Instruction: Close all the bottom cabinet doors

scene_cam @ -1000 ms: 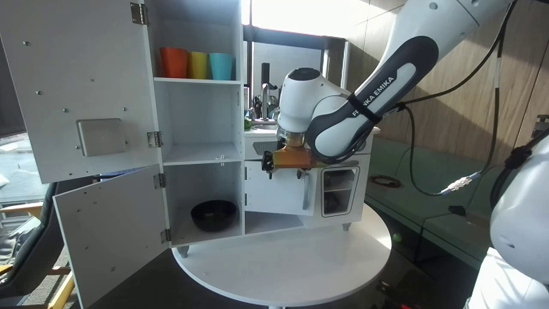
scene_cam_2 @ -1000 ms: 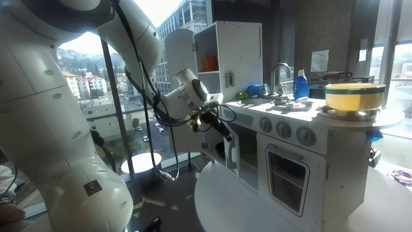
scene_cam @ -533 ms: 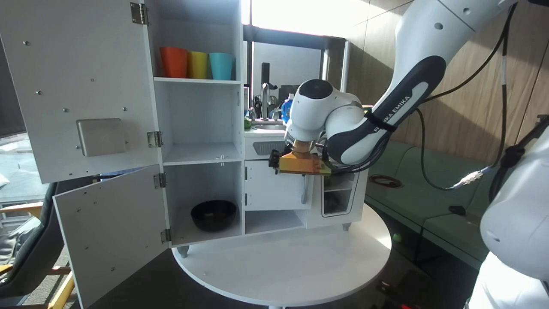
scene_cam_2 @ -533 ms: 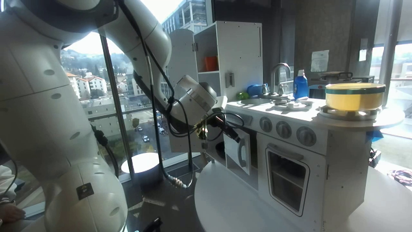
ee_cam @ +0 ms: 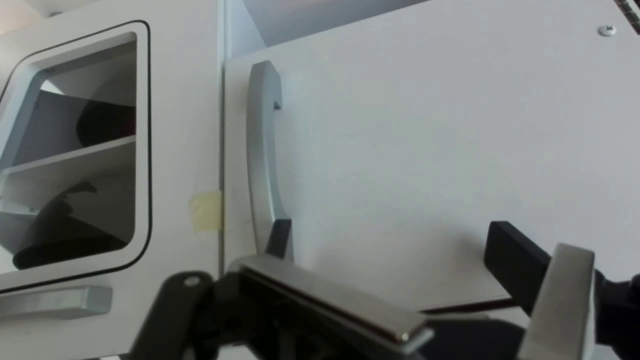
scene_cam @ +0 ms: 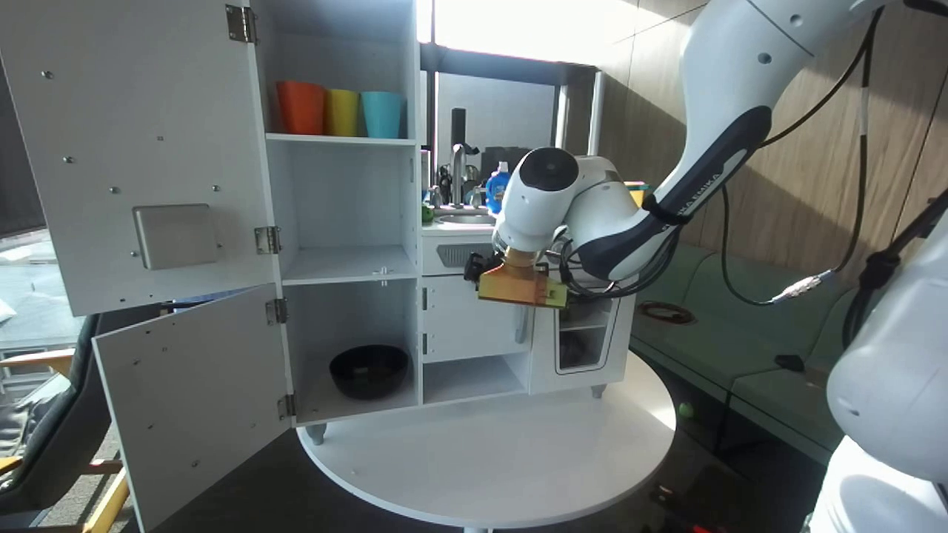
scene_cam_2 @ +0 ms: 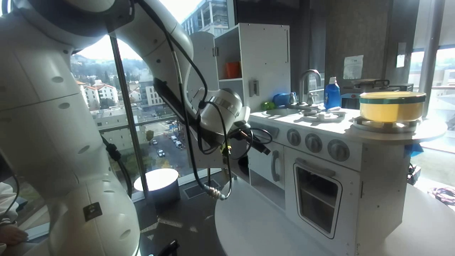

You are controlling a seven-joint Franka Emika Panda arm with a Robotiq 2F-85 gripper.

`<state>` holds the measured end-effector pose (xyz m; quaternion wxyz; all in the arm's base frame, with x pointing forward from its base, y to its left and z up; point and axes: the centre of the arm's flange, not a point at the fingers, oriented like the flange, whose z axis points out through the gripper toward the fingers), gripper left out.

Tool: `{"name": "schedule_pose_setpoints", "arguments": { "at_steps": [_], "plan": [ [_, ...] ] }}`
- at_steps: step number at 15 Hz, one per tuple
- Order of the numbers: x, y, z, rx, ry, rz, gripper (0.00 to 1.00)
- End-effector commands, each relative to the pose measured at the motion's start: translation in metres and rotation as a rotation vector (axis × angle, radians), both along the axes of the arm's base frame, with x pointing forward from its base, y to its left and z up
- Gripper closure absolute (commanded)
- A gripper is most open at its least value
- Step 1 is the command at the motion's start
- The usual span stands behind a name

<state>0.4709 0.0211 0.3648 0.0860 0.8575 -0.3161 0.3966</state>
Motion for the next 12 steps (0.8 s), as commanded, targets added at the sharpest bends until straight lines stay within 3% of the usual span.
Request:
{"name": "schedule_pose_setpoints", "arguments": {
  "at_steps": [1,5,8,12],
  "plan": [
    [0.011,0.0,-0.008,-0.018,-0.052,-0.034,0.0],
    [-0.019,0.031,0.01,0.099,0.112,-0.005,0.0],
    [-0.049,0.08,0.015,0.18,0.256,0.09,0.0],
    [-0.063,0.153,0.003,0.243,0.406,0.194,0.0]
  ]
}}
